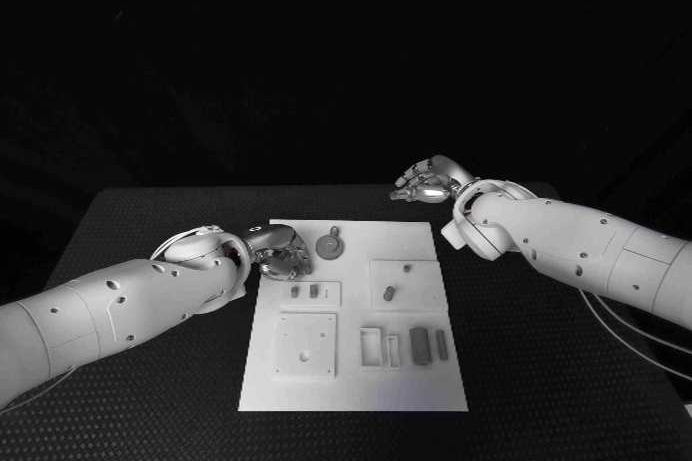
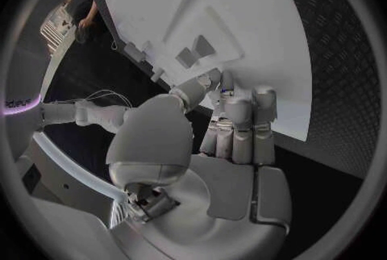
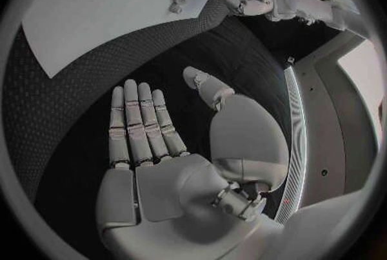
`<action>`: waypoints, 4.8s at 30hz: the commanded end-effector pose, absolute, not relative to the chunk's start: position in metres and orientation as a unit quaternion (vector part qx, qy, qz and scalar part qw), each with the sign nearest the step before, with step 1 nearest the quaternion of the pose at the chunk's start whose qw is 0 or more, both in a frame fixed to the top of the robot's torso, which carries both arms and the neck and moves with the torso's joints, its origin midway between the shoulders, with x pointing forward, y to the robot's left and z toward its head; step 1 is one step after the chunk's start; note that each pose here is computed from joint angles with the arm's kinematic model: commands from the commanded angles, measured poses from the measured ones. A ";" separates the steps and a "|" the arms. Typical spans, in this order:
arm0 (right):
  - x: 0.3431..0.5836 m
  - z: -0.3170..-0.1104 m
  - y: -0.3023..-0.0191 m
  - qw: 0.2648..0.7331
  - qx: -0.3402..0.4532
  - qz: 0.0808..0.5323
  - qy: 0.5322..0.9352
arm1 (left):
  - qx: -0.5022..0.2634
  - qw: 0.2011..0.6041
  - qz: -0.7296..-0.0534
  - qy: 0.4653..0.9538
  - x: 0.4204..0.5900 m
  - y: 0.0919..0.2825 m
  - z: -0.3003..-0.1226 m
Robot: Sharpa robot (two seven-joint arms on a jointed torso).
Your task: Assemble the parts on the task board
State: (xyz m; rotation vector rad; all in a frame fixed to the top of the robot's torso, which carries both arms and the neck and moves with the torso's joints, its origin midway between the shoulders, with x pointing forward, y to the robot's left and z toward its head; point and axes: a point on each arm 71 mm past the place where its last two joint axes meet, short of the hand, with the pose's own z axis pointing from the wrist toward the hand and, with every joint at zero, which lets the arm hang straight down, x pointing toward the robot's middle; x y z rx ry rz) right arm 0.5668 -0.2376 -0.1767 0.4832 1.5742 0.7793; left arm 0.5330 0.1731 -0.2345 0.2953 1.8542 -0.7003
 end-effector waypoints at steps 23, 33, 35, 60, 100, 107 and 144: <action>0.532 -0.197 -0.244 0.587 0.029 0.299 0.752 | -0.162 0.556 -0.395 0.713 0.541 0.215 -0.209; 0.512 -0.210 -0.244 0.594 -0.071 0.247 0.763 | -0.370 0.430 -0.518 0.641 0.526 0.220 -0.205; 0.509 -0.212 -0.242 0.598 -0.090 0.238 0.760 | -0.392 0.413 -0.533 0.626 0.525 0.220 -0.205; 0.492 -0.242 -0.226 0.611 -0.145 0.216 0.748 | -0.404 0.393 -0.554 0.613 0.523 0.223 -0.204; 0.481 -0.264 -0.208 0.622 -0.217 0.162 0.734 | -0.407 0.391 -0.549 0.617 0.524 0.226 -0.205; 0.481 -0.264 -0.207 0.626 -0.224 0.153 0.731 | -0.407 0.391 -0.548 0.617 0.525 0.226 -0.205; 0.484 -0.217 -0.210 0.647 -0.170 0.204 0.714 | -0.414 0.397 -0.540 0.615 0.529 0.233 -0.207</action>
